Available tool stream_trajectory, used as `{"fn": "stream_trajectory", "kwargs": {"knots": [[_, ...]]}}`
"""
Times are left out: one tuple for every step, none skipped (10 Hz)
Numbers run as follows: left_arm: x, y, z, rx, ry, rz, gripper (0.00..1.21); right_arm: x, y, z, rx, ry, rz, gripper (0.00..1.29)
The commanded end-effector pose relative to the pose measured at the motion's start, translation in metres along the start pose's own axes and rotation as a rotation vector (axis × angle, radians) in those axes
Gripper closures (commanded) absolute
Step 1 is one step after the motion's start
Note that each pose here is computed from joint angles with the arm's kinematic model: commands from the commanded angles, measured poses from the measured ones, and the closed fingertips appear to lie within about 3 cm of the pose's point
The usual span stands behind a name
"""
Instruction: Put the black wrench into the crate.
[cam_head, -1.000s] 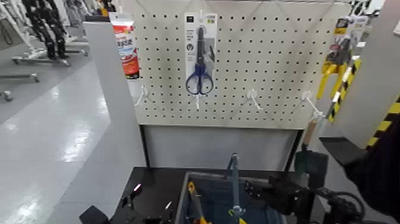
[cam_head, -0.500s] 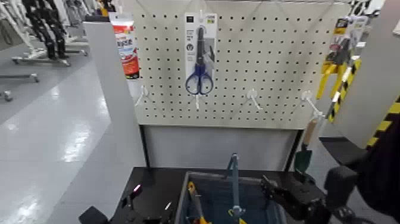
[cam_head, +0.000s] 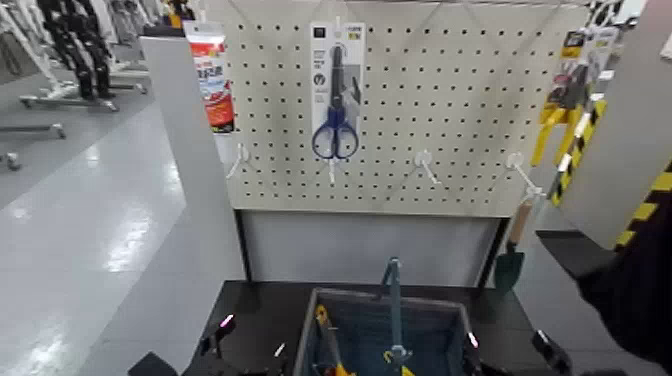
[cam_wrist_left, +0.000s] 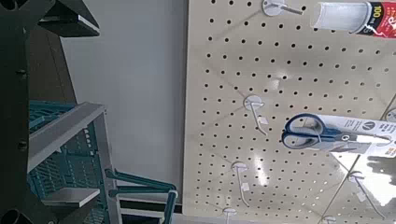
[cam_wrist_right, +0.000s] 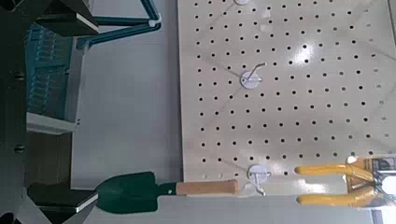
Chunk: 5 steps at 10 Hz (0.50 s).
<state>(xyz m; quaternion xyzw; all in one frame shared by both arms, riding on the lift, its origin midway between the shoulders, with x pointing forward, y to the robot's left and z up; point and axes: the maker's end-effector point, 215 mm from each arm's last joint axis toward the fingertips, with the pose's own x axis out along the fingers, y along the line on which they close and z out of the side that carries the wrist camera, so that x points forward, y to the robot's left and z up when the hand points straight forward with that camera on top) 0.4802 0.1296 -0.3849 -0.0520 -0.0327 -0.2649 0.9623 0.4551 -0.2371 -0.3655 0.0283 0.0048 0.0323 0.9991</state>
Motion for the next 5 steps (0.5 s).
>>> {"fn": "stream_trajectory", "kwargs": {"knots": [[-0.007,0.004,-0.002,-0.011,0.001,0.026,0.1,-0.026,0.009,-0.017,0.011,0.027,-0.001,0.09],[-0.008,0.005,-0.003,-0.01,0.003,0.026,0.1,-0.034,0.015,-0.018,0.018,0.018,0.003,0.09],[-0.008,0.004,-0.003,-0.012,0.003,0.027,0.1,-0.039,0.021,-0.018,0.019,0.015,0.012,0.09],[-0.009,0.004,-0.004,-0.017,0.004,0.031,0.1,-0.042,0.022,-0.016,0.021,0.0,0.005,0.1],[-0.011,0.004,-0.006,-0.025,0.005,0.038,0.1,-0.044,0.022,-0.018,0.02,0.005,-0.004,0.12]]}}
